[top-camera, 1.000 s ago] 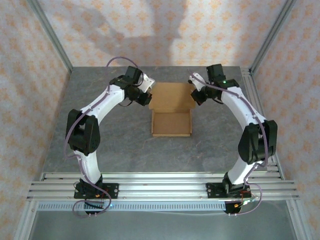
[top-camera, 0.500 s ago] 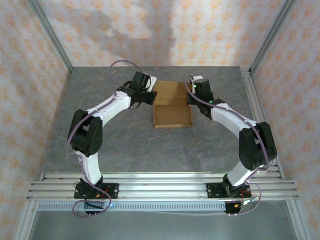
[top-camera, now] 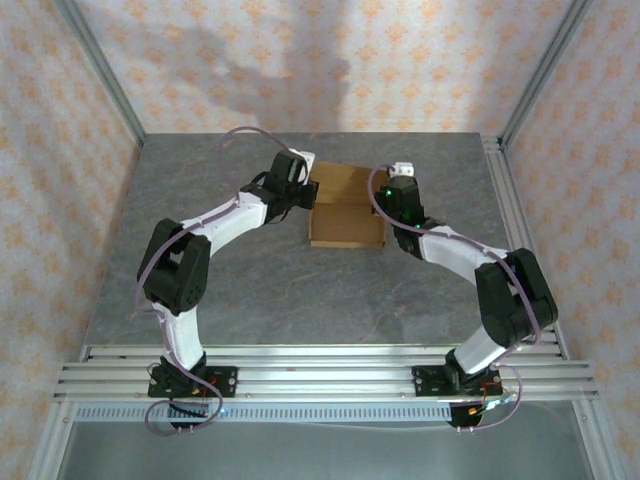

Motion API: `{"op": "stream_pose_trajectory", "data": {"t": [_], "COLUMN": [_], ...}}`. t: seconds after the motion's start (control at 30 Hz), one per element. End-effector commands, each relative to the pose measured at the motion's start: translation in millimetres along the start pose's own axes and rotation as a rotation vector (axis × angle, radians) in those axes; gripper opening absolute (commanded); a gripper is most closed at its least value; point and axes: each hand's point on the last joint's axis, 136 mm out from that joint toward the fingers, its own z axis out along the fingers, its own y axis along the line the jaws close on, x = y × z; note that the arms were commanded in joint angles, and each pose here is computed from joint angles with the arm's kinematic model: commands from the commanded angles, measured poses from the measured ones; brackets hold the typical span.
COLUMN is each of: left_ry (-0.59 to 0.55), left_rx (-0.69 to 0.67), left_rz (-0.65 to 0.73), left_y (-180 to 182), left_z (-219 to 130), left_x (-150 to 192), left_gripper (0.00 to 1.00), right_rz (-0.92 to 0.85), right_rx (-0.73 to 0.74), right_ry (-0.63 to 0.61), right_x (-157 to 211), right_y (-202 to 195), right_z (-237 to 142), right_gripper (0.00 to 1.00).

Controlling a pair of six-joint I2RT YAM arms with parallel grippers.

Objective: Fold the paper box

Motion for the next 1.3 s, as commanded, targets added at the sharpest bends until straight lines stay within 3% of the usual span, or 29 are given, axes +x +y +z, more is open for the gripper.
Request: {"op": "stream_pose_trajectory", "data": {"t": [0.0,0.43,1.07,1.27], "left_ry": [-0.102,-0.192,-0.166,-0.156], "left_rx": [0.002,0.004,-0.059,-0.101], "left_rz": [-0.002,0.006,-0.026,0.018], "left_y": [-7.1,-15.2,-15.4,-13.2], "left_z": [-13.7,-16.3,-4.4,-4.3], "left_x": [-18.5,6.2,58.2,62.1], "left_gripper": [0.0,0.0,0.0,0.0], "right_rz": [0.063,0.074,0.053,0.044], "right_rx": [-0.013,-0.002,-0.054,-0.099], "right_ry": [-0.136,-0.292,-0.312,-0.341], "right_x": [-22.5,9.7,44.7,28.2], "right_y": [5.7,13.3,15.0,22.8], "right_z": [-13.1,-27.4,-32.7,-43.1], "right_gripper": [0.0,0.0,0.0,0.17]}}
